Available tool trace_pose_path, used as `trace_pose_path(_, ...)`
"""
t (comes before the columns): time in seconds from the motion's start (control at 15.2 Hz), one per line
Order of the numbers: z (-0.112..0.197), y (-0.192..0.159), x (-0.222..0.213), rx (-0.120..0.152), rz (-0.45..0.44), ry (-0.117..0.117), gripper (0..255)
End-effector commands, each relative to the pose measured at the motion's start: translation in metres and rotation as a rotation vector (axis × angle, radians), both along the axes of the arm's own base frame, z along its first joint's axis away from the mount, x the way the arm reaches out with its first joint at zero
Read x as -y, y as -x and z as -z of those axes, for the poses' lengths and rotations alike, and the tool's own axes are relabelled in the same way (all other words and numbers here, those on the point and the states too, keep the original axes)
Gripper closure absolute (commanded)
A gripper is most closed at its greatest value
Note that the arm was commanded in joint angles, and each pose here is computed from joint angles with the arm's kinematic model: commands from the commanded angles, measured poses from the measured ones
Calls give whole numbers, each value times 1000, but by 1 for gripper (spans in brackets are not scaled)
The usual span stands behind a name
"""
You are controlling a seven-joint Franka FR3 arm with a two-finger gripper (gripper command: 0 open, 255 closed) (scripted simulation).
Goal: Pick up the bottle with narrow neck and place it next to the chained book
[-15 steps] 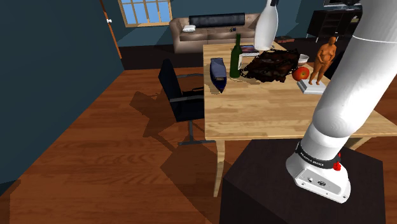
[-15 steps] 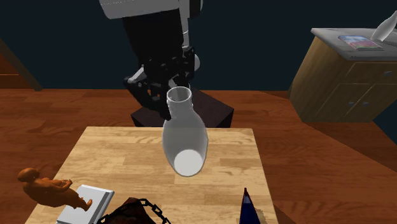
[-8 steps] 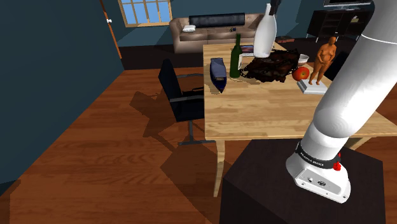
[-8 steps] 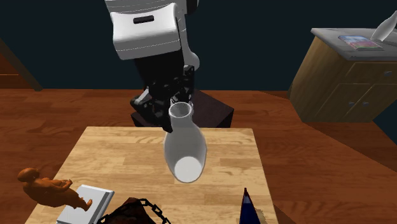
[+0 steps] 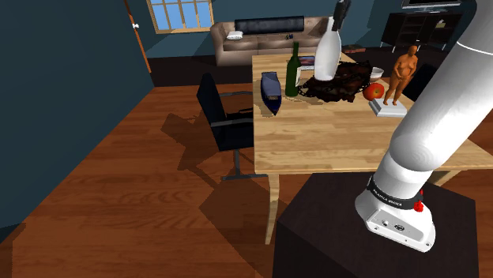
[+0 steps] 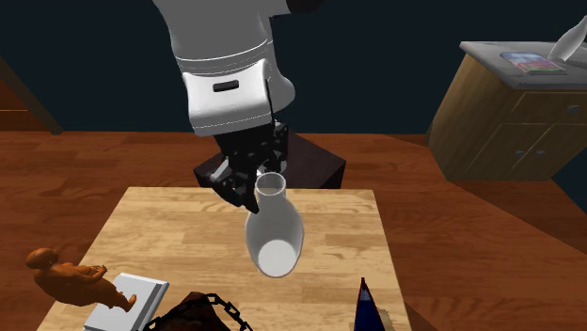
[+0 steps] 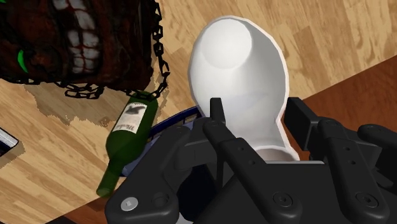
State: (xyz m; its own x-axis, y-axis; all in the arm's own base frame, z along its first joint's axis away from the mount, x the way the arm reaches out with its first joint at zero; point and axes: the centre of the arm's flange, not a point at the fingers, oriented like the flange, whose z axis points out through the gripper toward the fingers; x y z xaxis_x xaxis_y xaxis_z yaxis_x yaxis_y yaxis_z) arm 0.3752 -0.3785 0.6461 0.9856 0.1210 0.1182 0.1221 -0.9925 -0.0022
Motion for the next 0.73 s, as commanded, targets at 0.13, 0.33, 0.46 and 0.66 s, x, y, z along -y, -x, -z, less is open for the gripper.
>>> trace_pose_path(0.13,21,-1,0,1,0,1,255)
trace_pose_path(0.33,36,-1,0,1,0,1,255)
trace_pose_path(0.46,47,-1,0,1,0,1,255)
trace_pose_path(0.66,63,-1,0,1,0,1,255)
